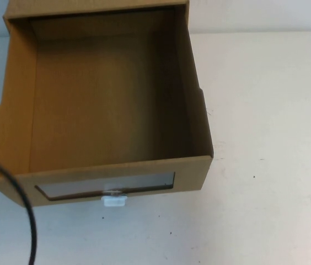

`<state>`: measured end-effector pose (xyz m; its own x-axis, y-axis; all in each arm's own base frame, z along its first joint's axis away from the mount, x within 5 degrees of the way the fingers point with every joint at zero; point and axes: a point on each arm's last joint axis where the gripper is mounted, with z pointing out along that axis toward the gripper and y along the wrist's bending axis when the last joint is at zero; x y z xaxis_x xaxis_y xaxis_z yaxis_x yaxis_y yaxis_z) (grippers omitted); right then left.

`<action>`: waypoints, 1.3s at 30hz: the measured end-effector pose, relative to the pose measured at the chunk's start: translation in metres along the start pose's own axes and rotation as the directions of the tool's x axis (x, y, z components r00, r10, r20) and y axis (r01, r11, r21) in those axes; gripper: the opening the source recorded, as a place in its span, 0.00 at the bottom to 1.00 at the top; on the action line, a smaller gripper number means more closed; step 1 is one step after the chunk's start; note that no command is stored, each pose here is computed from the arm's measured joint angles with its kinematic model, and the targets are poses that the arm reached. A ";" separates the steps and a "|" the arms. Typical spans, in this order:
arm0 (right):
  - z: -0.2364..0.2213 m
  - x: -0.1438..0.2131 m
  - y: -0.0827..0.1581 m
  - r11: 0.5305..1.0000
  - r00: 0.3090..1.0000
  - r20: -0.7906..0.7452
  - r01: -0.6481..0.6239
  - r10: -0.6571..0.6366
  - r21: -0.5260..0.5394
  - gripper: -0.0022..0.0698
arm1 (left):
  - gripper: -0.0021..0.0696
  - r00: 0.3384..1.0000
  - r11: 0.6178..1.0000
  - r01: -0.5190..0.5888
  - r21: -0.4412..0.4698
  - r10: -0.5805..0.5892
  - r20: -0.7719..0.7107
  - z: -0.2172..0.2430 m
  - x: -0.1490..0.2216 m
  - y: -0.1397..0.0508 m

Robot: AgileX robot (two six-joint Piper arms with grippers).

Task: Open the shoe box
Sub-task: 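Pull the top drawer of the cardboard box fully open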

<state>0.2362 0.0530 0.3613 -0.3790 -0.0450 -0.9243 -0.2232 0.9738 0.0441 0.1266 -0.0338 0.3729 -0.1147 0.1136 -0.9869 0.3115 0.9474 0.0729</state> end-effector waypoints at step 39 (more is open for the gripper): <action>-0.039 0.101 -0.006 0.992 0.951 0.287 -0.124 0.114 0.016 0.01 | 0.02 0.988 0.986 0.148 -0.072 -0.152 -0.041 -0.038 0.195 -0.018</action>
<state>0.1646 0.0336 0.2828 -0.1286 0.1325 -0.9828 -0.1597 0.9753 0.1524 0.0625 -0.0171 0.1846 -0.1994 -0.0190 -0.9797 0.2225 0.9728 -0.0641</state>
